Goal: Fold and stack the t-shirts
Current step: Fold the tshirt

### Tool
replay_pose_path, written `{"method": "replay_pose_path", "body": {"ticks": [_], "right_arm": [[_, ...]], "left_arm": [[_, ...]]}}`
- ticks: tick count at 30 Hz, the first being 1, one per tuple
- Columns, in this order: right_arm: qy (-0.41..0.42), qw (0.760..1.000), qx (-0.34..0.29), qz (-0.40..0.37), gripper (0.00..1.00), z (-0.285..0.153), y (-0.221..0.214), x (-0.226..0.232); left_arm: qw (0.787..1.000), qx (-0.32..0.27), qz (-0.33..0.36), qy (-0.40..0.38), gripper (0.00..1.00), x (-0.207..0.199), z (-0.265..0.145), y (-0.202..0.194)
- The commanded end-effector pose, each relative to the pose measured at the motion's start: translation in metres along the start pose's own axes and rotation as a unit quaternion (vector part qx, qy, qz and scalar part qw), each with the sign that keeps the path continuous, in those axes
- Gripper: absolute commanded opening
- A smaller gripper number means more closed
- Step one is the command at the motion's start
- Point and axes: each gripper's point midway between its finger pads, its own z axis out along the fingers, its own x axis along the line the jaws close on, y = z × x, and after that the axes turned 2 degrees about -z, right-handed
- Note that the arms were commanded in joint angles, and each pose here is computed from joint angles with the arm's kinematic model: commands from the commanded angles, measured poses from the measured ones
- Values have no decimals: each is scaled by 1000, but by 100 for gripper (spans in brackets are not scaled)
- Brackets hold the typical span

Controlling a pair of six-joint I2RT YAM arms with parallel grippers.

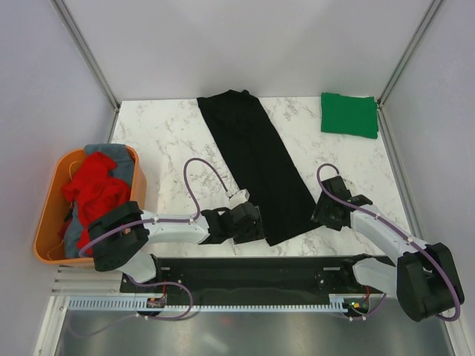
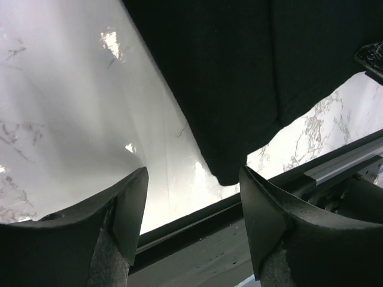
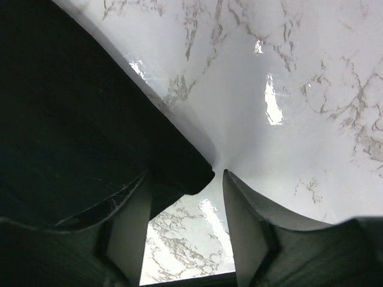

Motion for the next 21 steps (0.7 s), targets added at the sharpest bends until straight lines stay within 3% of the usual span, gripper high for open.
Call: {"method": "replay_pose_path", "body": {"ticks": [1,7,10,17,21], "right_arm": [[13,1000,-19,18,56,2,7,6],[13,999,-27,22,51,2,15,10],[19,999,-28,22,46,2,16,12],[20,999,-32,16,37,3,17,12],[20,999,-29,11,31,0,17,12]], "left_arm": [[999,-26,-28,-13,69,-23,7,11],[1000,-21,-17,-4,64,-24,19,4],[1000,-23,-14,-2,56,-24,23,5],[1000,-21,-4,-5,2,-30,29,4],[998,-43,-32,23,2,-11,12,12]]}}
